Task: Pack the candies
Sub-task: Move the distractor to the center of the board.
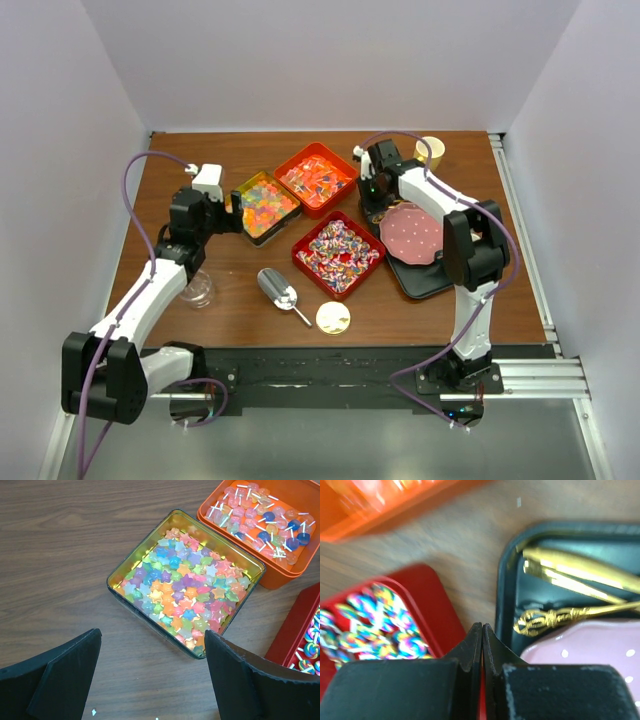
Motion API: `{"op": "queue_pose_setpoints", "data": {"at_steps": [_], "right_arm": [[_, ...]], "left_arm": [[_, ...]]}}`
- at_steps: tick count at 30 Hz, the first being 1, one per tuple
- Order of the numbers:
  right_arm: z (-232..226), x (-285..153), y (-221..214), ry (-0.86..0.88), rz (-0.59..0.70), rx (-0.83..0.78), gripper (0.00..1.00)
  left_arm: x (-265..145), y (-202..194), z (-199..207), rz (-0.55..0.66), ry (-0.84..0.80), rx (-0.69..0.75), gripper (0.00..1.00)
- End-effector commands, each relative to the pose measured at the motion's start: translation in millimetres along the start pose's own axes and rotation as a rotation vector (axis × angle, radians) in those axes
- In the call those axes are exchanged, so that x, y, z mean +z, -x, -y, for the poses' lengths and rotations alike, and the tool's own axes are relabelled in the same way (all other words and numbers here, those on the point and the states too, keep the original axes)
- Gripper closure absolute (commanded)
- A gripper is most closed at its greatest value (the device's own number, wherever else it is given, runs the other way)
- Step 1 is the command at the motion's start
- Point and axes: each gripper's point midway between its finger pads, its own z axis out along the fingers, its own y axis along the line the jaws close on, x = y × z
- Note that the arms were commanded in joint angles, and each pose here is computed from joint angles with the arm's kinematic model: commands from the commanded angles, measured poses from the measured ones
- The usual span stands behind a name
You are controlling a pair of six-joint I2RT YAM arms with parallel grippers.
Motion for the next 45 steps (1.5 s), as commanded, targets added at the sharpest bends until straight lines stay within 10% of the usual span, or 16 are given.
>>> {"op": "queue_pose_setpoints", "data": {"at_steps": [1, 45], "right_arm": [[5.5, -7.6, -24.1, -0.020, -0.059, -0.045, 1.00], [142.5, -49.2, -77.5, -0.405, -0.126, -0.007, 1.00]], "left_arm": [[4.1, 2.0, -1.1, 0.014, 0.005, -0.032, 0.12], [7.7, -16.3, 1.0, 0.007, -0.012, -0.039, 0.12]]}}
